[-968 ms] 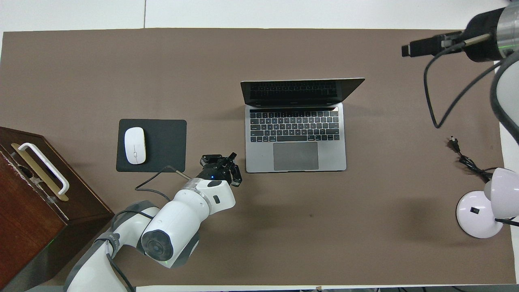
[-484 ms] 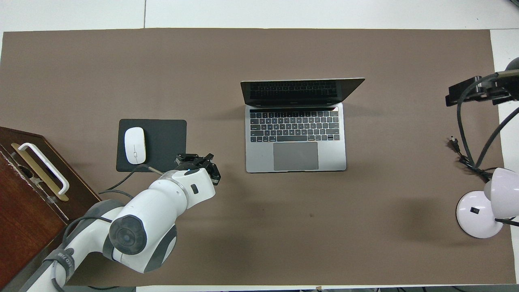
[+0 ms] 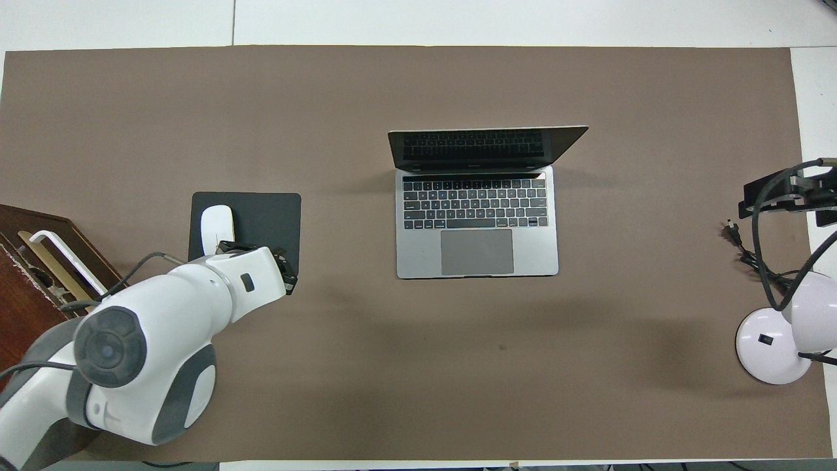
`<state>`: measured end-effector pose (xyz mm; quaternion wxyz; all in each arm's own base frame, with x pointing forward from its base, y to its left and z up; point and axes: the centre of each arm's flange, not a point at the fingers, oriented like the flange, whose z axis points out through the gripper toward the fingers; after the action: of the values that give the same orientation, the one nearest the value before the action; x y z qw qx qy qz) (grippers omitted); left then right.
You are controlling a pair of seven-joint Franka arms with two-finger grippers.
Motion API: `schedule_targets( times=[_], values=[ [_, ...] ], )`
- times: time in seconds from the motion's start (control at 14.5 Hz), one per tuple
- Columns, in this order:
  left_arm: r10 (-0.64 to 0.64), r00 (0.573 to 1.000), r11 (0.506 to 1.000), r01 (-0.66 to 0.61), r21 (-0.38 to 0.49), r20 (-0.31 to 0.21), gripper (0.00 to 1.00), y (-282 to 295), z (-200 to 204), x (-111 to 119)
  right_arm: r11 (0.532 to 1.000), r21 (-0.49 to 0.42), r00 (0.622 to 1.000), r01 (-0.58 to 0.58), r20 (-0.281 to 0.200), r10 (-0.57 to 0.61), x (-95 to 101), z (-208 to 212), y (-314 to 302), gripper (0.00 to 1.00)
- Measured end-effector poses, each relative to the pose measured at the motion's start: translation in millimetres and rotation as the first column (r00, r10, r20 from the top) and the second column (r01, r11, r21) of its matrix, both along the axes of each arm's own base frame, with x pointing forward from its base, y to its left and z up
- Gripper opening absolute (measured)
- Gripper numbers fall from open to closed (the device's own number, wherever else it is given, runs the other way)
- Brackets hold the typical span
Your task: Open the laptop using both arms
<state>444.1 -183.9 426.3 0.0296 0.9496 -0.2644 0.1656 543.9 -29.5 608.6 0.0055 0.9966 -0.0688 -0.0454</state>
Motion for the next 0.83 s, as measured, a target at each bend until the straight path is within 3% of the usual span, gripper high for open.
schedule_targets(
  times=[0.41,0.62,0.76,0.83],
  values=[
    [0.074,0.993,0.997,-0.071,0.035,-0.094,0.01,36,73,21,0.999,-0.003,0.995,-0.049,0.081,0.049,-3.2,27,0,1.00],
    [0.117,0.986,0.993,-0.113,0.044,-0.118,0.01,56,92,29,0.997,-0.005,0.992,-0.082,0.091,0.082,-2.2,28,-1,1.00],
    [0.145,0.980,0.989,-0.140,0.050,-0.134,0.17,70,103,33,0.994,-0.006,0.990,-0.106,0.098,0.106,-1.4,28,-1,1.00],
    [0.161,0.977,0.987,-0.155,0.052,-0.139,0.30,77,108,35,0.992,-0.009,0.986,-0.127,0.110,0.127,0.1,29,-1,1.00]
  ],
)
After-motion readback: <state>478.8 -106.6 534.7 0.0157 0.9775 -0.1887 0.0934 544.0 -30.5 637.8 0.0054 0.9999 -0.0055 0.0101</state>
